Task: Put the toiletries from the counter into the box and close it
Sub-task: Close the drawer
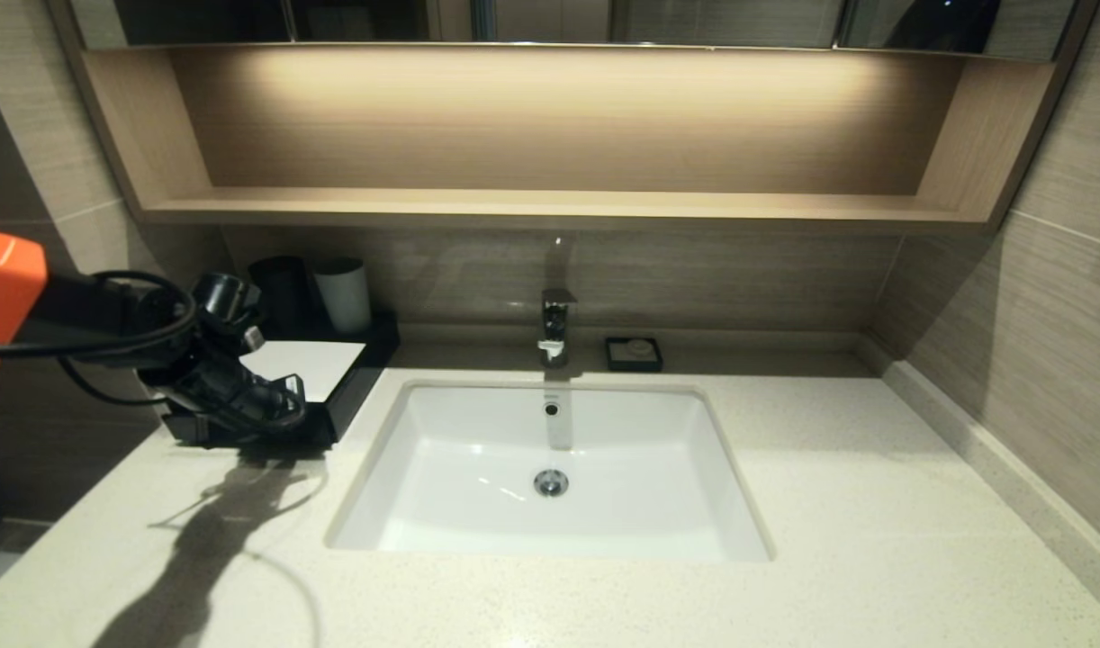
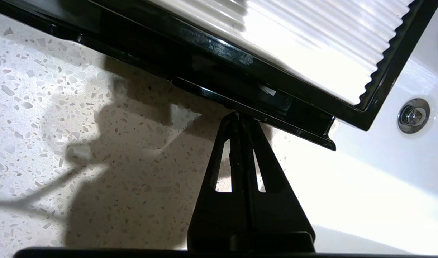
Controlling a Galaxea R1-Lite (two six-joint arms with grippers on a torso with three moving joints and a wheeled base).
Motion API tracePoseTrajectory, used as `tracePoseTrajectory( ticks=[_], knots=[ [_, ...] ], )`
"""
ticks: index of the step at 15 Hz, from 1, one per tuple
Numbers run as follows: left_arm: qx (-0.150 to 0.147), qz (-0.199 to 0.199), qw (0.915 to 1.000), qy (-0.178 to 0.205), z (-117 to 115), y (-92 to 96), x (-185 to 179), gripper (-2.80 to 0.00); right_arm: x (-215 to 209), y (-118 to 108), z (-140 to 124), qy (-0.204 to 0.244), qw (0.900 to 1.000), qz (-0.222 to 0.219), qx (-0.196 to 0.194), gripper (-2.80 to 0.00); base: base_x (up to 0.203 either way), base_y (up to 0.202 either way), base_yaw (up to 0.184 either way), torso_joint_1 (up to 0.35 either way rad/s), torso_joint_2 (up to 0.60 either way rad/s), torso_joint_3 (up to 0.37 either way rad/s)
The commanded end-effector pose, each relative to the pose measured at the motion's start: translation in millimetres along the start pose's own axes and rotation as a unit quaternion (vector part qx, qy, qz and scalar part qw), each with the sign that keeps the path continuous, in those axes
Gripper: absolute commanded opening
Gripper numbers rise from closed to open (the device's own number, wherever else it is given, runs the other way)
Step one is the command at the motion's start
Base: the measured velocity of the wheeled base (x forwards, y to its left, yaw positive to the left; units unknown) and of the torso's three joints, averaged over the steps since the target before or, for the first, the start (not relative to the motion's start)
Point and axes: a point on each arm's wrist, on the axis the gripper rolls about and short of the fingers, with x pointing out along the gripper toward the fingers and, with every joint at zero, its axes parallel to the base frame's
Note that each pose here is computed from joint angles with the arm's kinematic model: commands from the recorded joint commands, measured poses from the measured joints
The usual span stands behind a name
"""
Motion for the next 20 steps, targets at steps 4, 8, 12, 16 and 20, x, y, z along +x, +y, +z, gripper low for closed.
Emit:
tracePoseTrajectory(
  ticks=[4,8,12,16,20],
  knots=[
    [-0.001,-0.001,1.0000,-0.002,0.7,0.0,2.4,-2.80,0.2,0.0,-0.4,0.001,1.000,0.000,0.000,-2.80,0.000,0.000,0.000,0.000,0.00,0.000],
    [-0.001,-0.003,1.0000,-0.007,1.9,-0.4,2.5,-2.80,0.2,0.0,-0.4,0.001,1.000,0.001,0.000,-2.80,0.000,0.000,0.000,0.000,0.00,0.000],
    [-0.002,-0.011,0.9999,-0.013,2.9,-1.0,2.9,-2.80,0.2,0.0,-0.4,0.001,1.000,0.000,0.000,-2.80,0.000,0.000,0.000,0.000,0.00,0.000],
    [-0.007,-0.015,0.9996,-0.021,4.8,-1.8,0.8,-2.80,0.1,0.0,-0.4,0.000,1.000,0.001,0.000,-2.80,0.000,0.000,0.000,0.000,0.00,0.000],
    [-0.013,-0.025,0.9992,-0.028,6.3,-2.6,0.8,-2.80,0.2,0.0,-0.4,0.001,1.000,0.000,0.000,-2.80,0.000,0.000,0.000,0.000,0.00,0.000]
  ],
)
